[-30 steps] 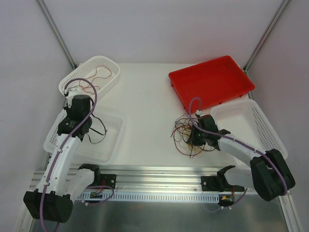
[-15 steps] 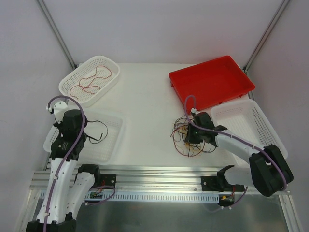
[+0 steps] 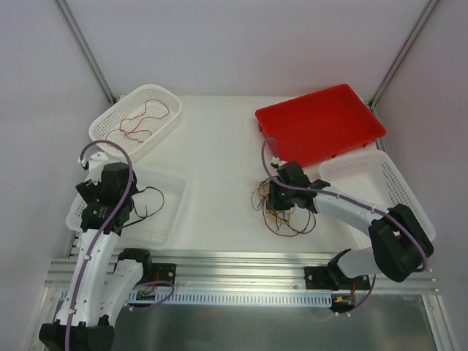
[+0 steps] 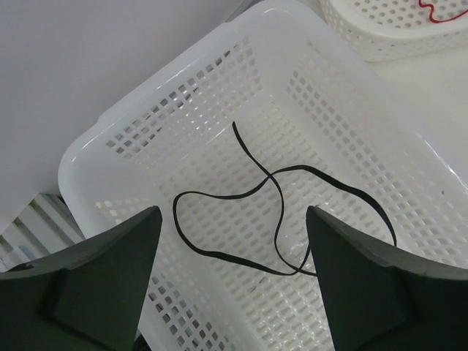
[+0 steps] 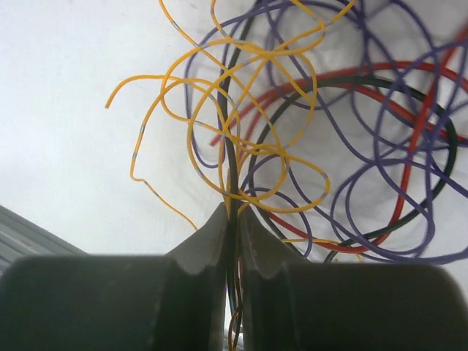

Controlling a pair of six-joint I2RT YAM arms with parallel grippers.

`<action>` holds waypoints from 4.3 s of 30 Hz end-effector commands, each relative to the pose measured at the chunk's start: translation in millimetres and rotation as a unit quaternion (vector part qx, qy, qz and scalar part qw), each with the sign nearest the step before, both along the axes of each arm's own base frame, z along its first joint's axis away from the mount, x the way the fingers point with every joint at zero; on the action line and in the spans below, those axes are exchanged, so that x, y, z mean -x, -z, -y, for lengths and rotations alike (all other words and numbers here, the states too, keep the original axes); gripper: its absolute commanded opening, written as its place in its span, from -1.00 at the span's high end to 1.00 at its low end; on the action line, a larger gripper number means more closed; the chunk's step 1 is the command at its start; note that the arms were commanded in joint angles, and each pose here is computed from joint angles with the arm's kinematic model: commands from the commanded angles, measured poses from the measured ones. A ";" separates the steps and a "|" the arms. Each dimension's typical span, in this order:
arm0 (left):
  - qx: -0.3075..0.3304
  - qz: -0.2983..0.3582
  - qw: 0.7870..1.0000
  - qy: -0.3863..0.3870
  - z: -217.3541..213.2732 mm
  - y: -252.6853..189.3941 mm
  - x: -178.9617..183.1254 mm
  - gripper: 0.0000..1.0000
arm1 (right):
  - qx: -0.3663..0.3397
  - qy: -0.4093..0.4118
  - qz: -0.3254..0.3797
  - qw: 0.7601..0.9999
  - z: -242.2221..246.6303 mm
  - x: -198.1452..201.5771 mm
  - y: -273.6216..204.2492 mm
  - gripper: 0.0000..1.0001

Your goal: Untangle the cables

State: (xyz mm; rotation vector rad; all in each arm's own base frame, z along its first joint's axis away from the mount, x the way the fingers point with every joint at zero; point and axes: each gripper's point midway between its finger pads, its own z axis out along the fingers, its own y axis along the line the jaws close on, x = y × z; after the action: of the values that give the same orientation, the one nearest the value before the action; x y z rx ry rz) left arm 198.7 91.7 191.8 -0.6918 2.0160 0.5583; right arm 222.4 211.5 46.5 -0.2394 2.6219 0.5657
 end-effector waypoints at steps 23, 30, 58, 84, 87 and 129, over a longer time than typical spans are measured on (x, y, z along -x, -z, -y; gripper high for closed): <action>0.267 -0.029 0.879 0.393 246.5 -11.4 -38.7 -0.96 | 0.070 0.015 0.069 0.995 42.5 -14.2 -39.4 -0.29; 0.254 -0.058 0.850 0.458 321.9 -3.7 -45.7 -0.98 | 0.052 0.053 0.023 0.997 65.0 -10.2 -6.1 -0.11; 0.207 -0.199 0.818 0.498 469.2 138.8 -76.1 -0.98 | -0.007 -0.008 0.130 0.992 58.9 7.0 -125.4 0.99; 0.112 -0.228 0.898 0.360 353.6 199.2 -96.0 -0.32 | -0.024 0.017 0.438 0.898 129.5 61.3 -387.6 0.99; 0.115 -0.229 0.901 0.351 345.7 199.3 -96.3 -0.32 | -0.041 0.034 0.484 0.873 138.0 69.2 -417.7 0.99; 0.186 -0.056 0.819 0.539 365.2 26.7 -50.5 -0.98 | -0.111 -0.048 0.247 0.962 42.8 20.3 -236.7 0.99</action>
State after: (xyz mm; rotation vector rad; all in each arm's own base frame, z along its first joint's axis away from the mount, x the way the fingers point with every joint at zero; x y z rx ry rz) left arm 262.4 -264.1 149.0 0.2214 2.3229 -0.4398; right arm 196.6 152.5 270.4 -0.4206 2.1162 0.6156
